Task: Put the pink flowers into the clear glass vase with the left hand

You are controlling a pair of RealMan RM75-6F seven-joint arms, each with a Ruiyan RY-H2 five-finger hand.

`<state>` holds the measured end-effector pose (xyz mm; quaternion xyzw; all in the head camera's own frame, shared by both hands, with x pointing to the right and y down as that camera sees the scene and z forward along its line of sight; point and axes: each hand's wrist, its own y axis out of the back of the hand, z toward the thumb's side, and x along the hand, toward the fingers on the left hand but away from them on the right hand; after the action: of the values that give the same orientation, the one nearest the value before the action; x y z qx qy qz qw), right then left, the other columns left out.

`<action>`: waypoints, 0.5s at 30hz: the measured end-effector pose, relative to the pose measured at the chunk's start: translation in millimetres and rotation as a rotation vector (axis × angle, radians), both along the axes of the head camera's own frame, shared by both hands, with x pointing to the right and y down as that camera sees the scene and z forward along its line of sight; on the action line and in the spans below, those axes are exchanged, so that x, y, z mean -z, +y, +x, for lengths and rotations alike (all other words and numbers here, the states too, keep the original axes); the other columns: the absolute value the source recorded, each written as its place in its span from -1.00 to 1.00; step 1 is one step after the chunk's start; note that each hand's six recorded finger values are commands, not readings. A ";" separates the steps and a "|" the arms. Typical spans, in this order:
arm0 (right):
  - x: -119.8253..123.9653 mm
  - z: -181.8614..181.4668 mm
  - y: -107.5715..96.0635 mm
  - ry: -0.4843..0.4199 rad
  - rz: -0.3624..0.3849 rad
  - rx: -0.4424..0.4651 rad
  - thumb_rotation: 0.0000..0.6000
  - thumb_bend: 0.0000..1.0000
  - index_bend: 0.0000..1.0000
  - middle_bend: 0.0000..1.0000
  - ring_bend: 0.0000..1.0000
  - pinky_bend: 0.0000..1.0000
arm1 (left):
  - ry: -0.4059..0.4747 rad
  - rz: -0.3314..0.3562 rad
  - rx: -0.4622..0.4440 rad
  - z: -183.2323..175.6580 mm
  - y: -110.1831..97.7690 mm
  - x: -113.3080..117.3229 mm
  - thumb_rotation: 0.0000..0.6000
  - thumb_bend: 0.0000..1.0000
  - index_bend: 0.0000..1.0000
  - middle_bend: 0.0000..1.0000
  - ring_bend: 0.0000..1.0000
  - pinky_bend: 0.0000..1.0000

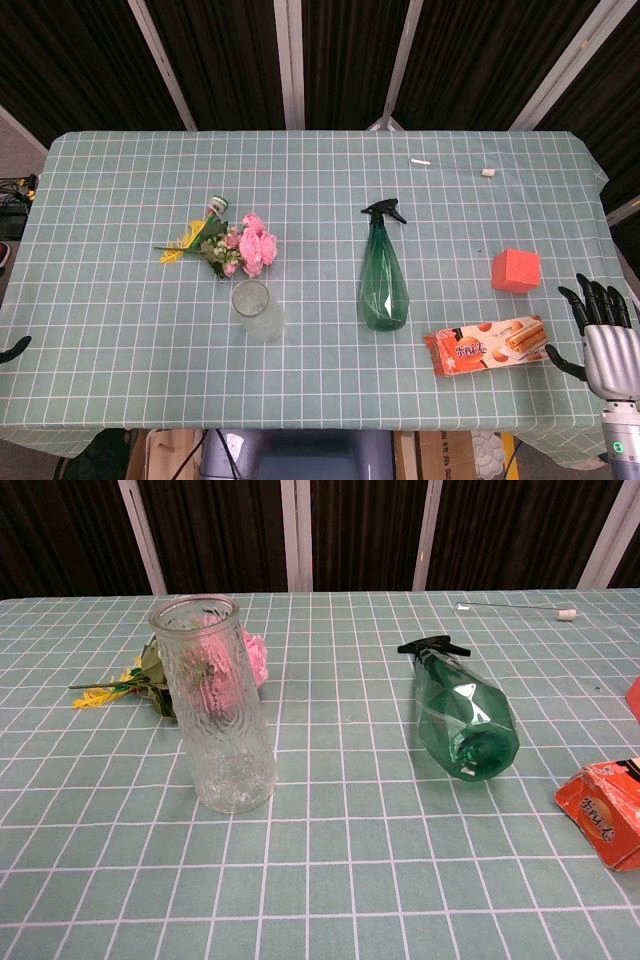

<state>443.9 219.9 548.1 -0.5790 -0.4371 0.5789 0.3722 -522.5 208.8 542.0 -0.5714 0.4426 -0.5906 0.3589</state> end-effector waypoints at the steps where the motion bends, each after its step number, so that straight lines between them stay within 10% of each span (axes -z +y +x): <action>1: 0.7 -0.4 0.0 -0.002 0.006 -0.001 1.00 -0.54 -0.82 -0.95 -0.98 -1.00 | 0.003 -0.001 -0.002 0.4 0.3 0.0 1.00 -0.56 -0.89 -0.91 -1.00 -0.97; 15: 2.5 -5.1 5.2 -0.003 -0.005 0.019 1.00 -0.54 -0.84 -0.95 -0.98 -1.00 | 0.051 0.006 -0.023 5.4 0.0 1.4 1.00 -0.57 -0.90 -0.92 -1.00 -0.97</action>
<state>438.7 225.2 545.6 -0.5849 -0.4309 0.5756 0.3754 -517.1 208.8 540.6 -0.5904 0.4468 -0.5701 0.3561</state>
